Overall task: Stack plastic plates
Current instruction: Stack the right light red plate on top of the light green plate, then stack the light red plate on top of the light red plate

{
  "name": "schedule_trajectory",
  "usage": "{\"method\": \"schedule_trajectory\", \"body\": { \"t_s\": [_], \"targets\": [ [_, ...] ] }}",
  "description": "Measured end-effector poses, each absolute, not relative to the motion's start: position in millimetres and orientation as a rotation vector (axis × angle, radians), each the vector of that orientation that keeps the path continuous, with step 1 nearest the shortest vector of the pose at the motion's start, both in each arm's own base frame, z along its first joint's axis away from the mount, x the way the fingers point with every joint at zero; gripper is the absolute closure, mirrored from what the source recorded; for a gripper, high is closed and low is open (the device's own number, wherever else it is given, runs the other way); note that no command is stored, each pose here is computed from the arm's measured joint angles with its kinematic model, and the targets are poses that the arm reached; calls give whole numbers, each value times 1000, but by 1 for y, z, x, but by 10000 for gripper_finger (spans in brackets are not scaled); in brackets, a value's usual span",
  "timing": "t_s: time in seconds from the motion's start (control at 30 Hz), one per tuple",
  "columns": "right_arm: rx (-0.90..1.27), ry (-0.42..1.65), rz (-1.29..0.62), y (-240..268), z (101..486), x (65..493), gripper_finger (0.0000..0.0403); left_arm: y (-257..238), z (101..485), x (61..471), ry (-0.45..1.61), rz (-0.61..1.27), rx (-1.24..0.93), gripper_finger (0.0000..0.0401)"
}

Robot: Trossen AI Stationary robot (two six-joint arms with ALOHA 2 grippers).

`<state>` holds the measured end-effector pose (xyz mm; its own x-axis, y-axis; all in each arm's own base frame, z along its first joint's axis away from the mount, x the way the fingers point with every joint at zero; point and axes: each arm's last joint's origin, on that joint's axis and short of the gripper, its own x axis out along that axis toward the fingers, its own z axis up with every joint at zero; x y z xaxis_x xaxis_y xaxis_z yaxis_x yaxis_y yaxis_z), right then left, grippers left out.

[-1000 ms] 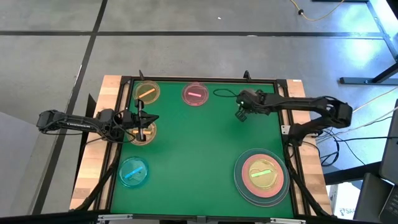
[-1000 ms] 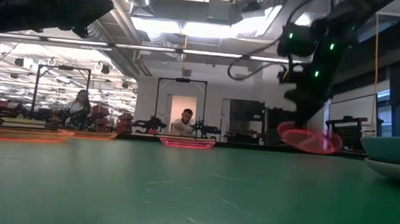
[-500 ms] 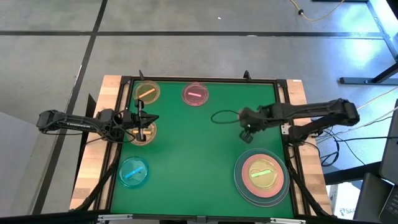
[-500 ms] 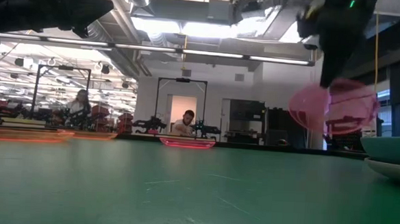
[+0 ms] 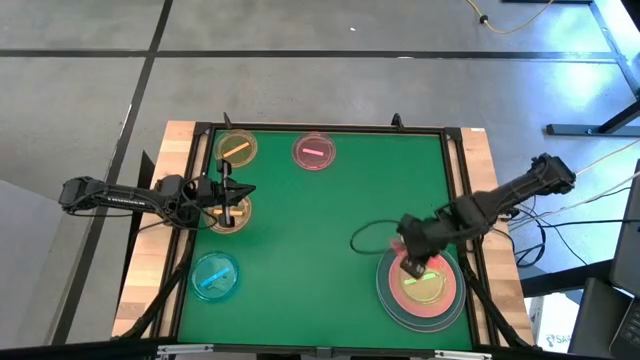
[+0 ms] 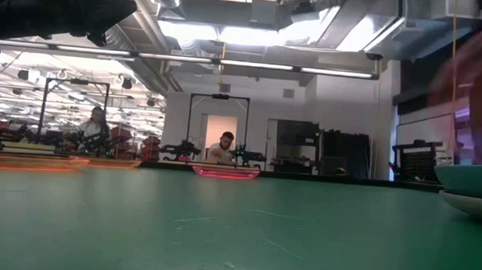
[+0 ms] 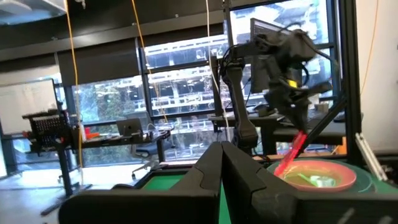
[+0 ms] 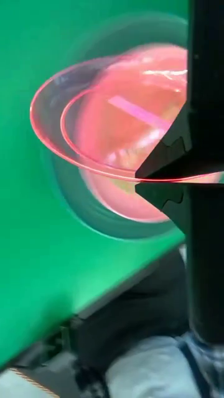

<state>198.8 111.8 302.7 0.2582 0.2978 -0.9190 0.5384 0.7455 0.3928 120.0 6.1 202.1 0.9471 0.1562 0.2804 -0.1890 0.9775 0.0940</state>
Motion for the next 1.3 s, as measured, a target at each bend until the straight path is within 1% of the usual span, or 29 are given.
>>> {"method": "schedule_trajectory", "body": {
  "t_s": [0.1,0.2,0.4,0.63,0.7,0.8,1.0,1.1,1.2,1.3],
  "targets": [
    [835,1392,-180,126,303,192,400,6,203,120,-285,172,91,398],
    [894,1405,-174,138,303,188,400,6,203,120,-286,172,88,398],
    [779,1353,-205,158,290,191,400,6,203,120,-286,172,88,398],
    [723,1450,-245,169,266,205,400,6,203,120,-286,172,88,398],
    [715,1487,-244,170,260,210,394,6,203,120,-286,172,89,398],
    [708,1511,-257,169,253,215,367,6,203,120,-286,172,89,398],
    [695,1537,-228,165,250,221,272,6,203,120,-286,172,89,398],
    [678,1533,-197,156,250,228,234,6,203,120,-286,172,89,398],
    [622,1501,-170,145,250,235,210,6,203,120,-286,172,89,398],
    [473,1404,-191,132,249,243,201,6,203,120,-286,172,89,398]
  ]
}}
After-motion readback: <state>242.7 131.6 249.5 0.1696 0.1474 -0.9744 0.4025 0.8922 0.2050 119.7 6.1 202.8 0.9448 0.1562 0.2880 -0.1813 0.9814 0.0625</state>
